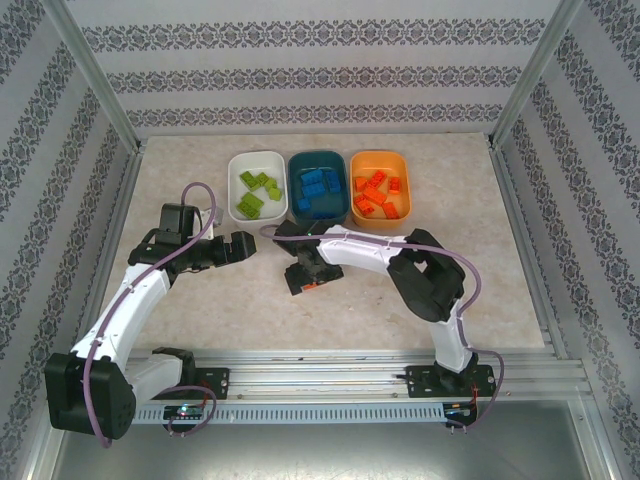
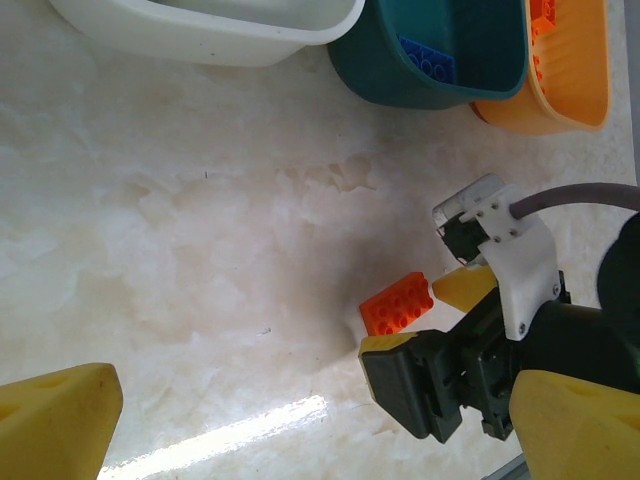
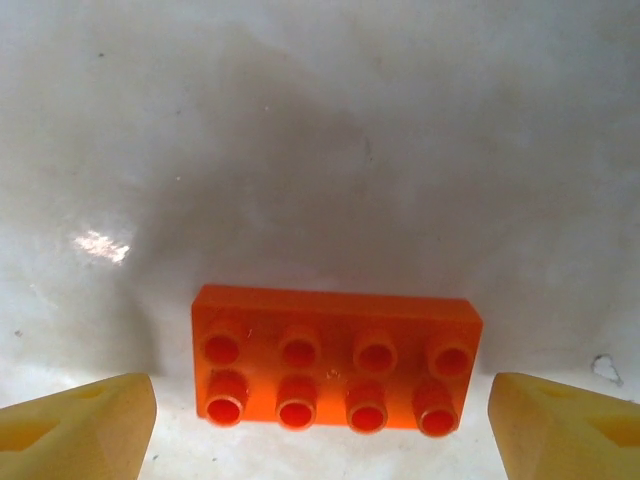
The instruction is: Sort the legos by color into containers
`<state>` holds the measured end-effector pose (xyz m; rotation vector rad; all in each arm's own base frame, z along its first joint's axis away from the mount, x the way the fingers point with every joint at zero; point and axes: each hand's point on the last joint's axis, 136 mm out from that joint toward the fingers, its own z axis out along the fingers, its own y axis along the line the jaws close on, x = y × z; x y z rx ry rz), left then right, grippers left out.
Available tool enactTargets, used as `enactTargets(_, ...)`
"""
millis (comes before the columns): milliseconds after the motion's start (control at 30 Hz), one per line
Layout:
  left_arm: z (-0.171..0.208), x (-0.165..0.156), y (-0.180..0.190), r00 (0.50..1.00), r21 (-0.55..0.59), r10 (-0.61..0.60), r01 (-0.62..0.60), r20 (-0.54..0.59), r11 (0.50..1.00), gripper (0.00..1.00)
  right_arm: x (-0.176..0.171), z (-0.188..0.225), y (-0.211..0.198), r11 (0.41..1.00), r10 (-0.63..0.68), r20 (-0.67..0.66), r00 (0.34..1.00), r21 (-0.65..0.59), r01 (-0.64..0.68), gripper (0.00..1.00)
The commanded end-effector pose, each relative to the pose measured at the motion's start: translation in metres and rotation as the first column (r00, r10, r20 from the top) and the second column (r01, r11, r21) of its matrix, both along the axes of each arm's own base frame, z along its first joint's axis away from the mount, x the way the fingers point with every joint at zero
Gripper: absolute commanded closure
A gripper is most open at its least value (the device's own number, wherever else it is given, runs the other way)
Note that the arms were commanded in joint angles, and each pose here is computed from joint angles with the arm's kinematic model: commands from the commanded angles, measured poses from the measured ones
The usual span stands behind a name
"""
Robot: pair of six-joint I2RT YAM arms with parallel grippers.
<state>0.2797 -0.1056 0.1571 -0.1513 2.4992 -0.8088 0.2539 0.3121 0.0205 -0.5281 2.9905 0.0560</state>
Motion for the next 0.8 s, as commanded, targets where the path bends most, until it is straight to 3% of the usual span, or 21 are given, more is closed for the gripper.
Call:
enactTargets(0, 0.005, -0.001, 0.004, 1.0, 0.006, 0.014, -0.015, 0.013, 1.0, 0.0, 0.005, -0.004, -0.008, 0.997, -0.001, 0.017, 1.0, -0.073, 0.002, 0.15)
enactTargets(367, 0.007, -0.001, 0.002, 1.0, -0.008, 0.01, -0.01, 0.016, 1.0, 0.0, 0.007, -0.023, -0.016, 0.991, -0.02, 0.011, 1.0, -0.131, 0.021, 0.29)
enactTargets(600, 0.007, -0.001, 0.002, 1.0, -0.009, 0.011, -0.011, 0.018, 1.0, 0.0, 0.006, -0.021, -0.014, 0.995, -0.042, 0.015, 0.999, -0.087, 0.043, 0.44)
enactTargets(767, 0.007, -0.001, 0.003, 1.0, -0.005, 0.011, -0.011, 0.018, 1.0, 0.0, 0.005, -0.004, -0.013, 0.997, -0.077, 0.033, 0.996, -0.016, 0.078, 0.45)
